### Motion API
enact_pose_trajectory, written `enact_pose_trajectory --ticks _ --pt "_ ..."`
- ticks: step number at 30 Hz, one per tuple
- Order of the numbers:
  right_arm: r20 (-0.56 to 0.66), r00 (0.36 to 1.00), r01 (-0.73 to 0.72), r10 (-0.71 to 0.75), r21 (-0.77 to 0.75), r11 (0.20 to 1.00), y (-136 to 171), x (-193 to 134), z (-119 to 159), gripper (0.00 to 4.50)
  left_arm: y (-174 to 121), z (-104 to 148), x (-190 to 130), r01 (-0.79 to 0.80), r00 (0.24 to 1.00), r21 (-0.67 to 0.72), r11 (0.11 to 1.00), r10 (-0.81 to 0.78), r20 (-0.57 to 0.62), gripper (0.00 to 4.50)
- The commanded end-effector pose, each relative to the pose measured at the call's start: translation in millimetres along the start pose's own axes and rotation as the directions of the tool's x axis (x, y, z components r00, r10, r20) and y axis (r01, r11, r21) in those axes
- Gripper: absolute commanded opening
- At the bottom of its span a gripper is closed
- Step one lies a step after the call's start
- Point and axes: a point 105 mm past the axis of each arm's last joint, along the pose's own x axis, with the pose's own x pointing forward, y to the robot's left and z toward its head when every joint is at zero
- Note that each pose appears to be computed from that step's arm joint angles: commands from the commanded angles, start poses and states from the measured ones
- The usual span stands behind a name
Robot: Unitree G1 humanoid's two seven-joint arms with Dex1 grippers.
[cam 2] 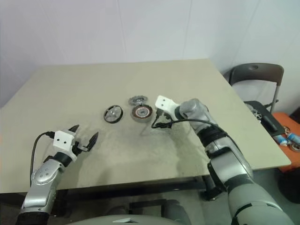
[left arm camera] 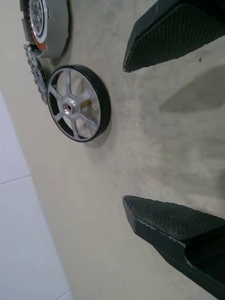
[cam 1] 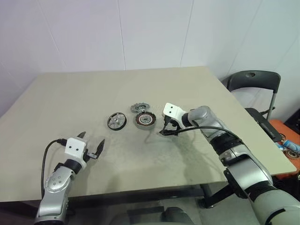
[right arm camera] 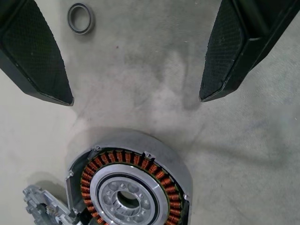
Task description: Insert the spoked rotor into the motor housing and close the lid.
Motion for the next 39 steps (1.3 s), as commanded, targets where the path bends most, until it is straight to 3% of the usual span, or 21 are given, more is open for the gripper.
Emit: enact_pose_trajectory --ticks 1,14,17,28,39 --pt "0.036 0.999 -0.004 0.007 -0.085 0.996 -3.5 2.1 23.3 4.49 3.4 14.1 -1.5 -0.023 0.998 0.024 0.999 0.022 0.052 4.47" --pt "0.023 0.997 -0.070 0.076 -0.177 0.982 14.5 25.7 42.4 4.49 4.6 14.8 -4.2 -0.033 0.998 0.027 0.999 0.031 0.052 4.47" --pt "-0.005 0.998 -0.063 0.063 -0.152 0.986 13.2 31.4 40.1 3.88 4.5 14.7 -4.5 -0.033 0.998 0.027 0.999 0.031 0.051 4.50" --pt "0.016 0.998 -0.064 0.068 -0.164 0.984 12.4 34.4 55.7 0.12 6.7 18.1 -2.8 -0.034 0.998 0.034 0.999 0.032 0.055 4.50" --pt "0.113 0.973 -0.182 0.199 -0.145 0.973 32.1 18.6 81.3 0.03 6.4 20.1 1.1 -0.023 0.998 0.038 0.999 0.020 0.059 4.50"
